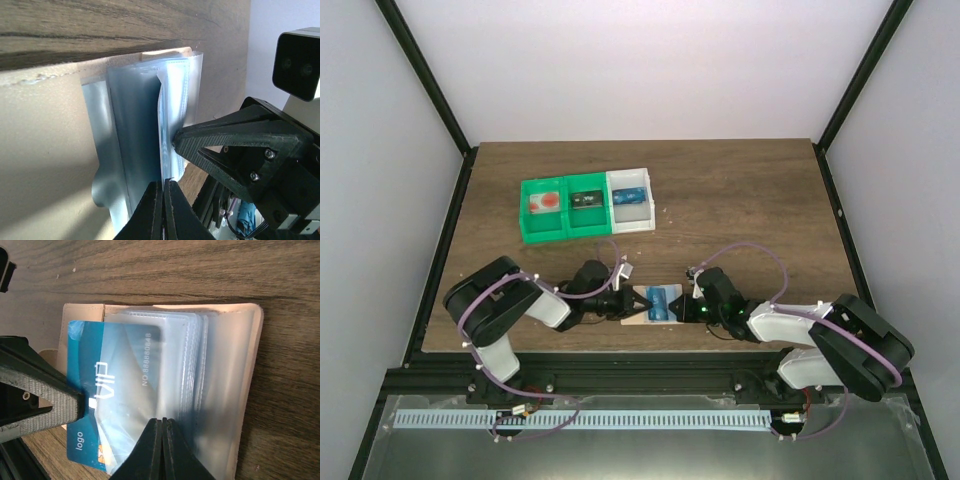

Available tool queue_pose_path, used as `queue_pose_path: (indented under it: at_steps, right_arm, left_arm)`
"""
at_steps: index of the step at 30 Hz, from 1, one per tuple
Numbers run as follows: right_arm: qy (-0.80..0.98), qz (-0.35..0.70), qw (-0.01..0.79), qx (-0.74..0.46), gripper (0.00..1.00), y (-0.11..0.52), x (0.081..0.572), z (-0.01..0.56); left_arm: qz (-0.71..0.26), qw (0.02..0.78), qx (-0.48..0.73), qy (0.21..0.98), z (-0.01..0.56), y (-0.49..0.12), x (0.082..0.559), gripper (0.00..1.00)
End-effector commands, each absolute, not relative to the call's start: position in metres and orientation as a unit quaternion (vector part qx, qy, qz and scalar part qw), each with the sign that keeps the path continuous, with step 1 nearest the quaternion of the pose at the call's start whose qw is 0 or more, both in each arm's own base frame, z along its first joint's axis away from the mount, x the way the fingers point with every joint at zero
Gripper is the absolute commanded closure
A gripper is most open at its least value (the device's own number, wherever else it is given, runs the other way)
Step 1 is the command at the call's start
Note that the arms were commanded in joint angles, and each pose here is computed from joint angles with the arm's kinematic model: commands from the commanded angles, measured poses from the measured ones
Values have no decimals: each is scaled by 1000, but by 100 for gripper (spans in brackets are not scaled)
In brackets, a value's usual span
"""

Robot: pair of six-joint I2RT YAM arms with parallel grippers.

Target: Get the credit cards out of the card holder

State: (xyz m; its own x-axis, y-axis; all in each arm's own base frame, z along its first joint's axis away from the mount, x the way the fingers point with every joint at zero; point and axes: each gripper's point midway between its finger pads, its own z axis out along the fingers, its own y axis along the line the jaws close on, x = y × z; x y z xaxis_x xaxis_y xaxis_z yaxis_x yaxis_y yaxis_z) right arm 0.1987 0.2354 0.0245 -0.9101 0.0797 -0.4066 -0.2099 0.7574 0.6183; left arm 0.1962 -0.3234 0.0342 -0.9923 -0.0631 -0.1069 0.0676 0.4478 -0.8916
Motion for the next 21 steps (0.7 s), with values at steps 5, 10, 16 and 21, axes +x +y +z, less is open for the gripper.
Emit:
queue_pose_path:
  at_steps: [5,10,16,21]
  right_arm:
    - [928,318,192,-28,100,223,191,9]
    - [926,319,200,-31,99,224,194,14]
    - [918,332,211,-46,99,232,199,29]
    - [902,346,248,-73,87,238,209,64]
  left_arm:
    - [-502,83,3,861,37,-300,191,100]
    - [-489,95,-8,867,39,-283,191,100]
    - [-485,109,1,868,48,-274,190,100]
    - [-494,134,54,857,76,-276,191,100]
